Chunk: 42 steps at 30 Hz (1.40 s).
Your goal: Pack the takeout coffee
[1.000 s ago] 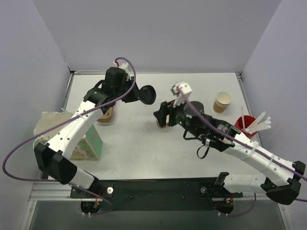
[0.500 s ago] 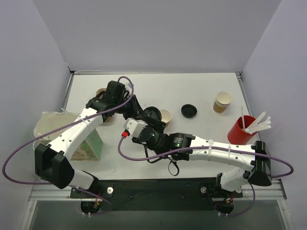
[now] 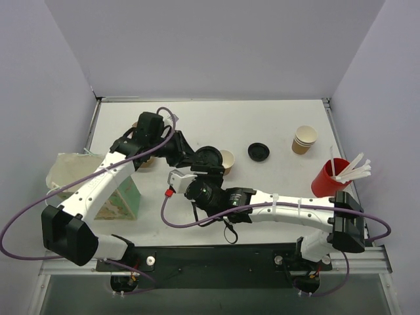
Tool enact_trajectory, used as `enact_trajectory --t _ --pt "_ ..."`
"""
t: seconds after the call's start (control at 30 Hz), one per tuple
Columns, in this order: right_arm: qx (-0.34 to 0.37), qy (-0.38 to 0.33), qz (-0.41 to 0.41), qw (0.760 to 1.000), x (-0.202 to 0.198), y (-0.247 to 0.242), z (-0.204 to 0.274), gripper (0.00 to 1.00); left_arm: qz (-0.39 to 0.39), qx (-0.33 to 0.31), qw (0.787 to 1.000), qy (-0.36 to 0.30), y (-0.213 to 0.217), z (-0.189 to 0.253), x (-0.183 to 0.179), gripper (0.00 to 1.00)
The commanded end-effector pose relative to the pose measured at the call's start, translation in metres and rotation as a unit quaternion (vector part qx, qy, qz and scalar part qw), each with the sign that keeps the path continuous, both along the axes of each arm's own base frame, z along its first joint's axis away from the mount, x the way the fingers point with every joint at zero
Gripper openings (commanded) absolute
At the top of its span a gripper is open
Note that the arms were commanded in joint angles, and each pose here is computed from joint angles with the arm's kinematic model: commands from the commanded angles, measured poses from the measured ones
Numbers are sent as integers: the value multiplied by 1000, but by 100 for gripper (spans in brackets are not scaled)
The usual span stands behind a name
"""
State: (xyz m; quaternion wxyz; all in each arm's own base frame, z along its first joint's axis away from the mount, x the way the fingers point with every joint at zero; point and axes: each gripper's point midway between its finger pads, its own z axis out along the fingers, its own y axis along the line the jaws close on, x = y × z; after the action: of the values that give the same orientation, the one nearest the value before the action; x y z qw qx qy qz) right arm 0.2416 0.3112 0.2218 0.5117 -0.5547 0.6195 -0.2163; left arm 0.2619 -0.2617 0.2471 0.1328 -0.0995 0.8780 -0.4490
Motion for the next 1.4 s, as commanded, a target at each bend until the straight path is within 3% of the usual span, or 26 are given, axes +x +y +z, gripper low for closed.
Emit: enact_trajectory --t 0.0,0.33,0.43,0.5,0.67,0.8,0.87,1.03,1.37 --pt "-6 -62 -22 998 11 1 14 53 -11 -46 999 -15 -3 27 -7 28" --pt "-2 -93 -20 995 18 5 23 24 -20 -81 997 1 -6 30 -18 29" --pt "1 -93 -18 995 17 5 24 18 -23 -88 996 -4 -7 34 -19 34" --pt "1 -93 -17 995 17 5 24 13 -22 -87 996 -10 -6 37 -17 43" --pt "13 -93 -20 995 16 2 31 9 -24 -87 995 -28 -6 44 -14 51" --pt "20 -85 -20 996 15 1 33 6 -25 -83 995 -50 -4 52 -11 67" --pt "23 -78 -19 997 13 0 32 5 -29 -81 994 -69 -4 59 -8 70" --pt "49 -57 -22 997 12 -2 37 3 -24 -43 994 -102 4 63 -1 80" --pt "131 55 -35 989 14 -15 39 2 3 38 985 -170 22 69 28 84"
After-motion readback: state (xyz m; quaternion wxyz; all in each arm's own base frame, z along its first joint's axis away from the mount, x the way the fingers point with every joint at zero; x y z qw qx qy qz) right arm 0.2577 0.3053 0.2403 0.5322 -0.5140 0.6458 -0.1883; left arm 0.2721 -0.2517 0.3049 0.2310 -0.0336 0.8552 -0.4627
